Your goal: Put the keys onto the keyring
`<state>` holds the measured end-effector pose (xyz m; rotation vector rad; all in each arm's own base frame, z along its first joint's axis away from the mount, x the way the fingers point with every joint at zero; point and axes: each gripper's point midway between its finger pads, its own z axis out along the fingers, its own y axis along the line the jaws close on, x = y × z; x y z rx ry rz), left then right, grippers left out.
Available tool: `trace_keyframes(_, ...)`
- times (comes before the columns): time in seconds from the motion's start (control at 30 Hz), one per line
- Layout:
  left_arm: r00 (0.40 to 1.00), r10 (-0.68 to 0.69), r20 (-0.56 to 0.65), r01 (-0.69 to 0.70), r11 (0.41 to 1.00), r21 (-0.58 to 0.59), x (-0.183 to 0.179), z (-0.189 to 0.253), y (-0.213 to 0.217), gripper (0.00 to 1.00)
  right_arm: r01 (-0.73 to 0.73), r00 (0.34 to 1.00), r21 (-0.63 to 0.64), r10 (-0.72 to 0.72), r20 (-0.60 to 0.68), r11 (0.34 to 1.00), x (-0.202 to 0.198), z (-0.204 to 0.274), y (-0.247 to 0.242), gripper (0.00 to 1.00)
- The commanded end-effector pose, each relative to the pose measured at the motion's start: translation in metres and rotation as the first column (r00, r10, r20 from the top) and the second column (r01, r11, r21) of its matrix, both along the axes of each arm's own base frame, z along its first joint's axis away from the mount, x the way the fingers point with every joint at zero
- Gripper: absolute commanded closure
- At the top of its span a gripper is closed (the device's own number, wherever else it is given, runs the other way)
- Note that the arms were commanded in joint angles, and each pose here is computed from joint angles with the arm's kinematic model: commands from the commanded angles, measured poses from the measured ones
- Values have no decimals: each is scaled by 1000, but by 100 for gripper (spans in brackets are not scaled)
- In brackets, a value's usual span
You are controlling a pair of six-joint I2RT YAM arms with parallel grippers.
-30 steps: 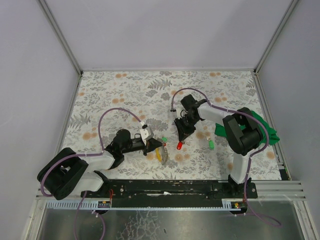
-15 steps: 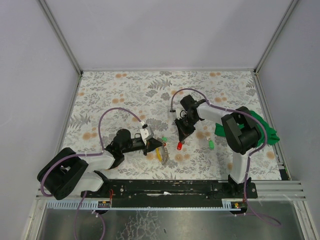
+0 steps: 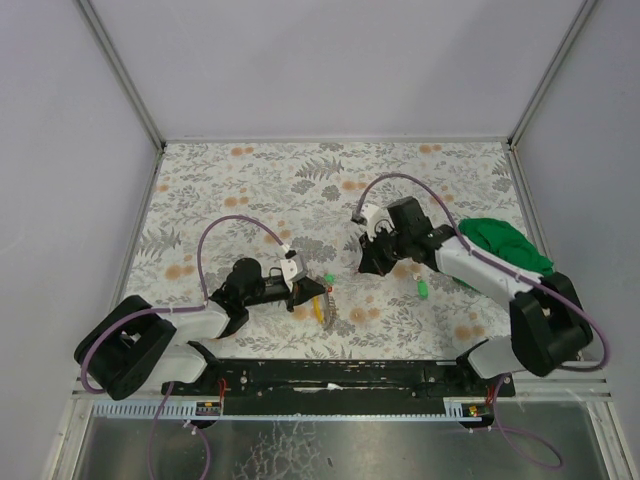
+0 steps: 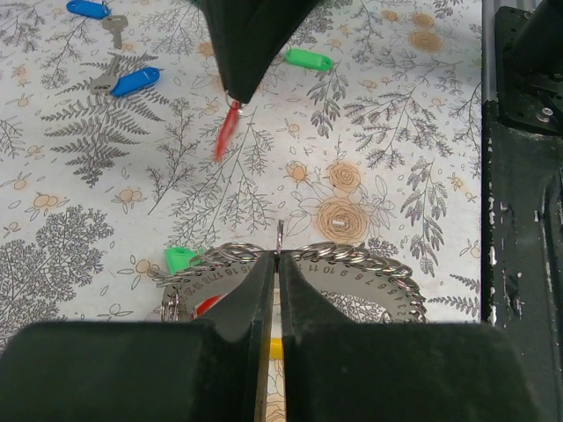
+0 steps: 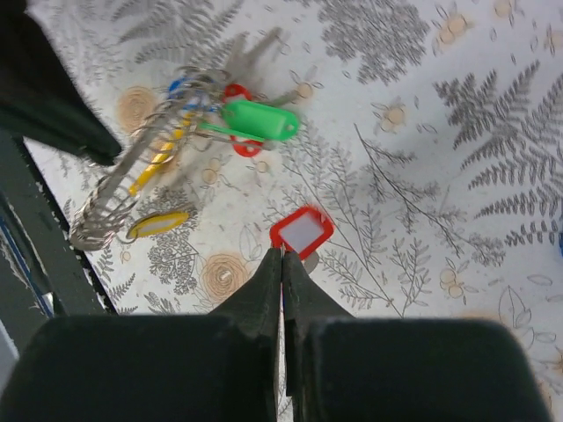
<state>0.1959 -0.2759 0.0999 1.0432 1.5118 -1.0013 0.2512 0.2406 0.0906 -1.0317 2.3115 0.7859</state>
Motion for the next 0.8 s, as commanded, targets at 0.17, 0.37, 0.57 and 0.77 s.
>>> trace_keyframes(0.17, 981, -83, 176, 97, 993, -69, -6, 37, -8, 100, -369, 843, 252, 208, 496, 895, -20, 61, 31, 100)
trace_keyframes(0.37, 965, -147, 218, 162, 985, -56, -11, 41, -13, 100, -497, 750, 259, 260, 609, 828, -37, 70, 34, 100)
trace_keyframes(0.57, 948, -212, 237, 223, 975, -22, -11, 38, -20, 100, -577, 692, 264, 290, 661, 773, -51, 66, 36, 100)
trace_keyframes(0.77, 943, -245, 225, 248, 969, 19, -13, 27, -20, 100, -659, 600, 239, 307, 738, 713, -68, 67, 38, 100)
